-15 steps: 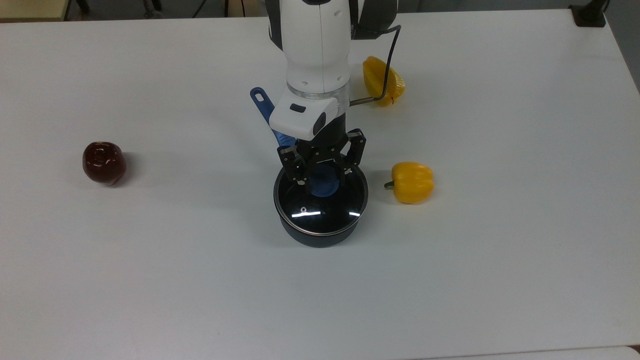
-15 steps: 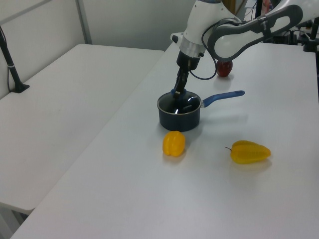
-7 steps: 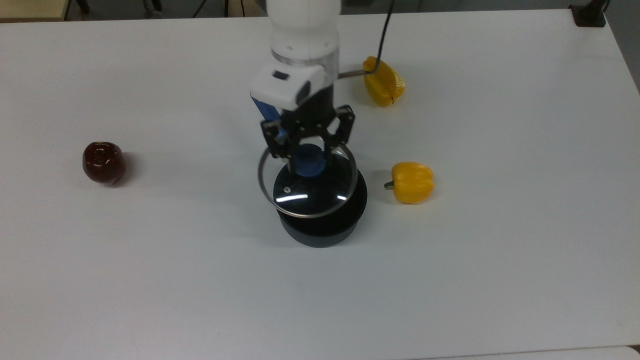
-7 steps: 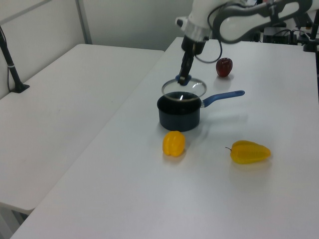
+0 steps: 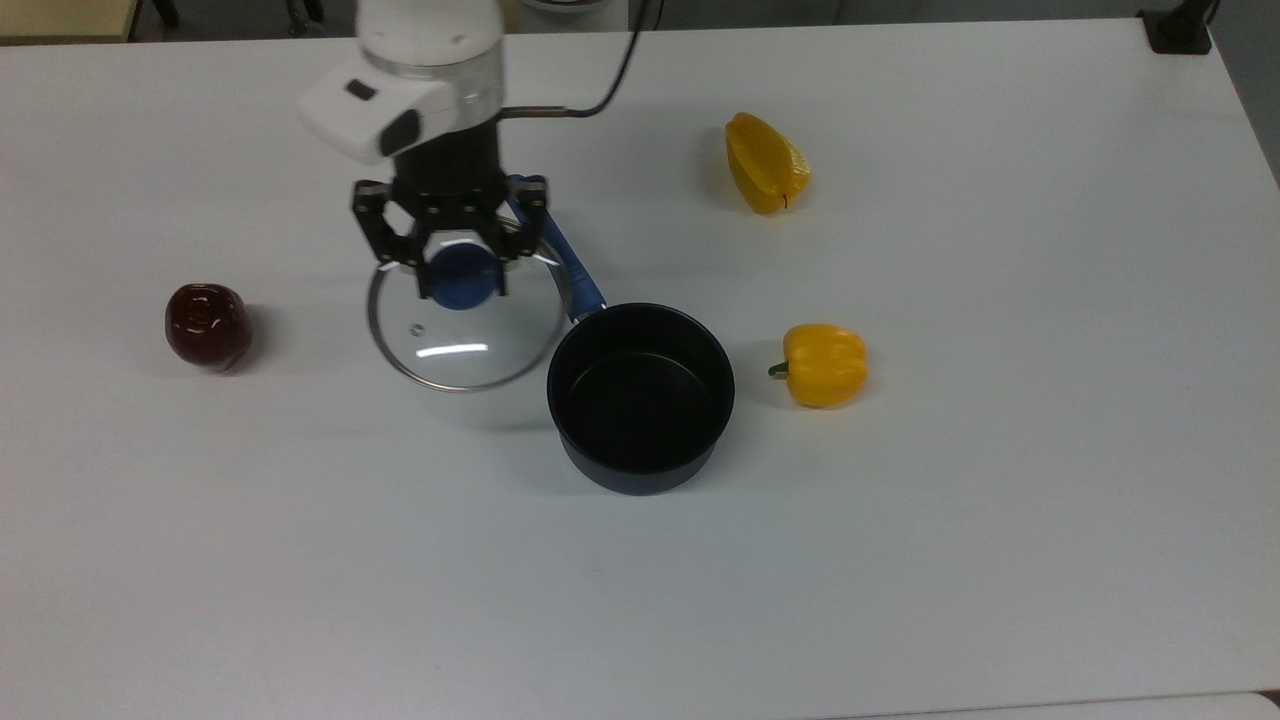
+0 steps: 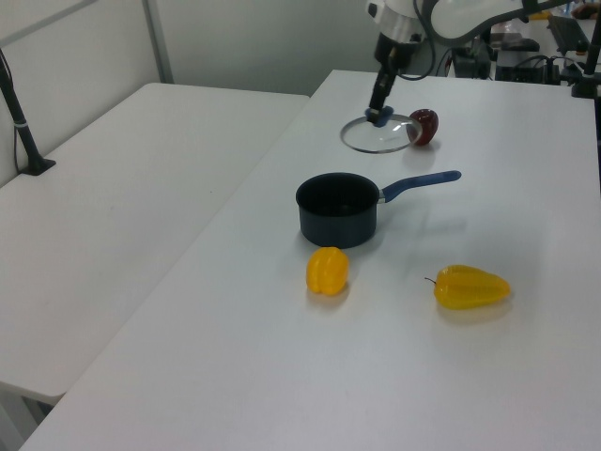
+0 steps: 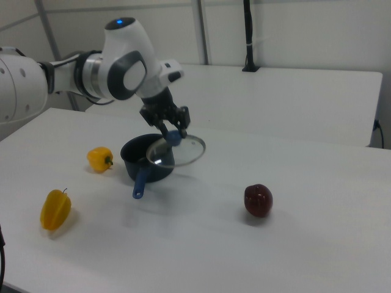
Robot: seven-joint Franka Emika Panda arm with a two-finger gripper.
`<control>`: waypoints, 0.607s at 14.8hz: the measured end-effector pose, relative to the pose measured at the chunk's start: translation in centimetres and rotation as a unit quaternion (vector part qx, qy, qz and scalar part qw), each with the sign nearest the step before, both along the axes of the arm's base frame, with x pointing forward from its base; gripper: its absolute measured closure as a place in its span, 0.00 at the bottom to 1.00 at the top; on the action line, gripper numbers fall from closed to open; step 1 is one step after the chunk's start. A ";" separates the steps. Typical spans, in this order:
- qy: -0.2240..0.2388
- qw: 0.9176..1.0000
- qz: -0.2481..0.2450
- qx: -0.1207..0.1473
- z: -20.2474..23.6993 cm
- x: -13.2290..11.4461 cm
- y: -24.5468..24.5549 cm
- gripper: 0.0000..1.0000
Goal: Open lid
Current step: 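Lift the glass lid off the saucepan and carry it beside the pan, then lower the lid onto the table and open the gripper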
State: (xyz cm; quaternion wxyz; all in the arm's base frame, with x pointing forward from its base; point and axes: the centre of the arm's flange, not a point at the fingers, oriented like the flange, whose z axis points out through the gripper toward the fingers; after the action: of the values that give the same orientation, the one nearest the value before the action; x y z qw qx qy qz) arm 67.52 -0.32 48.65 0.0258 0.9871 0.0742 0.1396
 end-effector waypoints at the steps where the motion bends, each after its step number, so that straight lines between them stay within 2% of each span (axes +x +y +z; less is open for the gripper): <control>1: 0.010 1.000 -0.010 -0.001 -0.9 -0.5 -1.4 0.40; 5: 0.022 0.999 -0.037 0.000 -5.3 -2.2 -5.1 0.40; 9: 0.021 0.999 -0.042 0.004 -10.6 -4.0 -5.9 0.40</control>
State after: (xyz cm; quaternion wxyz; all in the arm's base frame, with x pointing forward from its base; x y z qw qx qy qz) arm 63.51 -6.23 38.01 0.0264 0.9921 0.0329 0.1179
